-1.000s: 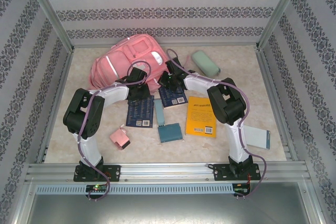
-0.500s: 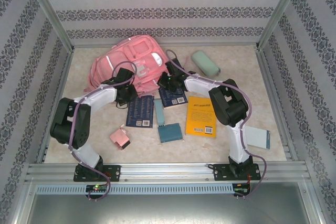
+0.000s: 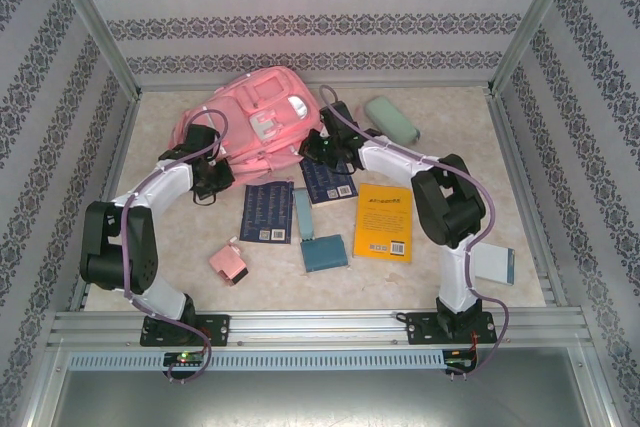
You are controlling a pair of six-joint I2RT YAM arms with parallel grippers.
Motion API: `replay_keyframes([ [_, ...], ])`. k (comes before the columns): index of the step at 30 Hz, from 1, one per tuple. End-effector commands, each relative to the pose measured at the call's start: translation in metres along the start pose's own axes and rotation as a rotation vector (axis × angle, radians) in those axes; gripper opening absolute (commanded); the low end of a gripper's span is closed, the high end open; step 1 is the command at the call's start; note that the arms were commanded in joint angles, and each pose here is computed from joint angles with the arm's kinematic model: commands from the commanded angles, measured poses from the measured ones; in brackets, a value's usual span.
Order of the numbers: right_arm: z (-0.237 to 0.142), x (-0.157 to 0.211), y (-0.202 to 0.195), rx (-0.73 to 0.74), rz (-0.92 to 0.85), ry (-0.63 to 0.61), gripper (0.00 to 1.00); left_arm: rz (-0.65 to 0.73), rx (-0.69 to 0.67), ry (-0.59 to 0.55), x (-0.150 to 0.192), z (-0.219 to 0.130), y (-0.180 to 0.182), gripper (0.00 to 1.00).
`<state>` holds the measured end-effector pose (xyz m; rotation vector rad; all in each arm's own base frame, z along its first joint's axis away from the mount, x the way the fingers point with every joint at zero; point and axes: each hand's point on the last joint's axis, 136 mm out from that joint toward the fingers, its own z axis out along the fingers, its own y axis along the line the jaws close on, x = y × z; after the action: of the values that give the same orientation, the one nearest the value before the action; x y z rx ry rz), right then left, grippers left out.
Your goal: Pack books, pencil case, and school supplies into a backpack
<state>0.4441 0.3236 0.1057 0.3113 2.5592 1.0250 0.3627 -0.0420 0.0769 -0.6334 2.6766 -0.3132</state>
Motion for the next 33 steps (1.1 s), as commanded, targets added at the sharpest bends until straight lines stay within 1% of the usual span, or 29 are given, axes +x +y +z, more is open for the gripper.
replay_keyframes([
  [1, -0.034, -0.069, -0.04, 0.128, 0.018, -0.166, 0.0, 0.044, -0.045, -0.004, -0.002, -0.013, 0.015, 0.0],
  [4, -0.036, -0.087, -0.041, 0.138, 0.004, -0.178, 0.08, 0.126, 0.061, 0.038, 0.012, -0.015, -0.021, 0.0],
  [5, -0.037, -0.092, -0.042, 0.145, 0.001, -0.179, 0.16, 0.152, 0.099, 0.05, 0.018, -0.017, -0.033, 0.0],
  [6, -0.038, -0.097, -0.043, 0.148, -0.001, -0.183, 0.19, 0.178, 0.127, 0.056, 0.023, -0.02, -0.045, 0.0],
  [8, -0.044, -0.107, -0.043, 0.151, -0.01, -0.199, 0.24, 0.23, 0.178, 0.061, 0.034, -0.027, -0.068, 0.0],
  [9, -0.047, -0.11, -0.044, 0.154, -0.013, -0.206, 0.3, 0.263, 0.2, 0.066, 0.041, -0.031, -0.08, 0.0],
  [10, -0.05, -0.113, -0.044, 0.156, -0.013, -0.21, 0.4, 0.288, 0.213, 0.068, 0.046, -0.035, -0.09, 0.0],
  [11, -0.053, -0.115, -0.046, 0.163, -0.009, -0.21, 0.46, 0.302, 0.228, 0.07, 0.051, -0.037, -0.1, 0.0],
  [13, -0.061, -0.117, -0.048, 0.171, 0.0, -0.212, 0.51, 0.32, 0.29, 0.094, 0.064, -0.039, -0.121, 0.0],
  [16, -0.072, -0.106, -0.048, 0.166, 0.015, -0.204, 0.55, 0.344, 0.328, 0.123, 0.079, -0.038, -0.141, 0.0],
  [18, -0.077, -0.091, -0.047, 0.161, 0.018, -0.19, 0.56, 0.361, 0.325, 0.128, 0.084, -0.035, -0.148, 0.0],
  [23, -0.085, -0.038, -0.044, 0.153, 0.038, -0.128, 0.56, 0.41, 0.366, 0.163, 0.099, -0.035, -0.166, 0.0],
  [28, -0.073, 0.015, -0.053, 0.156, 0.109, -0.061, 0.57, 0.45, 0.371, 0.204, 0.113, -0.028, -0.171, 0.0],
  [33, -0.048, 0.045, -0.047, 0.135, 0.149, 0.015, 0.57, 0.477, 0.371, 0.231, 0.121, -0.026, -0.171, 0.0],
])
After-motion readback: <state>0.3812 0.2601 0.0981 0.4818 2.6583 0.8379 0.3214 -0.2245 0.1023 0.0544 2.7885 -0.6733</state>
